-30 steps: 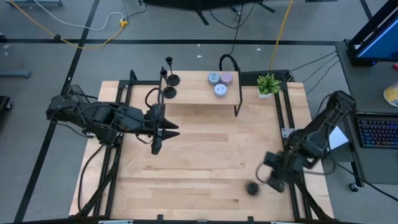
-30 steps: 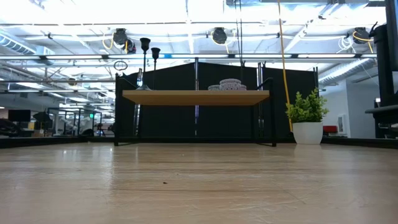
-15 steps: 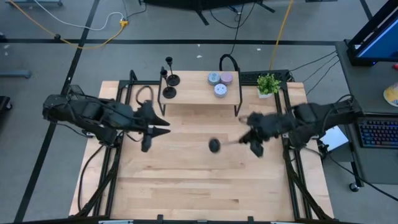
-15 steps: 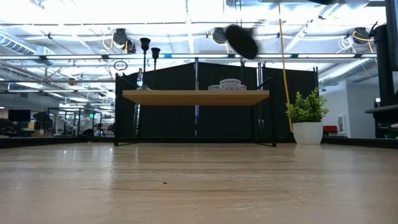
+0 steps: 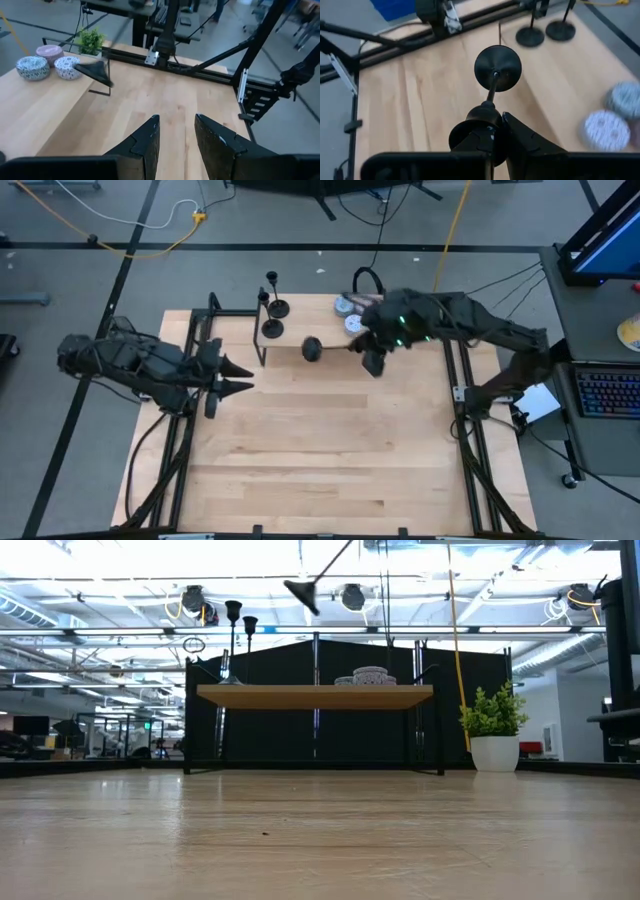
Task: Pick & Place candle stick holders
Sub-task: Put the black candle holder on the shelf
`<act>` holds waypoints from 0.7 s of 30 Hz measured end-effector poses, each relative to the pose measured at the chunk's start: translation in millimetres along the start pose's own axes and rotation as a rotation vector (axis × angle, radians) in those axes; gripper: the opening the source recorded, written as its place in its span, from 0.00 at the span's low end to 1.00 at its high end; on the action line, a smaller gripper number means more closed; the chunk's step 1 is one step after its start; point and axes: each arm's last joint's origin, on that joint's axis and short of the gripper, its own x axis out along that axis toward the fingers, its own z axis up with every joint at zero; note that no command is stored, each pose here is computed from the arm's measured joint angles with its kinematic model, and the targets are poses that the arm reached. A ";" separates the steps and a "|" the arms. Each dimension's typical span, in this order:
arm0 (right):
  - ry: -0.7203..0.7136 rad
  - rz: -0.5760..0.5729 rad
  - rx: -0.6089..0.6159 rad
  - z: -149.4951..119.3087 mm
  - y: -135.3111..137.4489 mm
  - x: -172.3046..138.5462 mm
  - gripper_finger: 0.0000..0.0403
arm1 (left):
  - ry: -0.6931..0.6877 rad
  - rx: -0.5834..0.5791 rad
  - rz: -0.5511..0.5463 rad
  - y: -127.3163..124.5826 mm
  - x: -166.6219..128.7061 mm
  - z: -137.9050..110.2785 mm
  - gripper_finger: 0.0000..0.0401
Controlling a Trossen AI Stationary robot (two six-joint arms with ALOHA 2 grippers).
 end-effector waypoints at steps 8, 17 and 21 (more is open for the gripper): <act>-0.038 -0.061 0.046 44.0 -34.1 22.7 0.02 | -0.102 -0.030 -0.040 15.7 -6.5 -43.9 0.32; -0.012 -0.091 0.182 57.0 -73.1 45.3 0.02 | -0.097 -0.077 -0.042 25.4 2.9 -82.2 0.32; -0.024 -0.082 0.212 59.7 -87.1 46.8 0.02 | -0.101 -0.099 -0.025 28.0 4.0 -83.7 0.32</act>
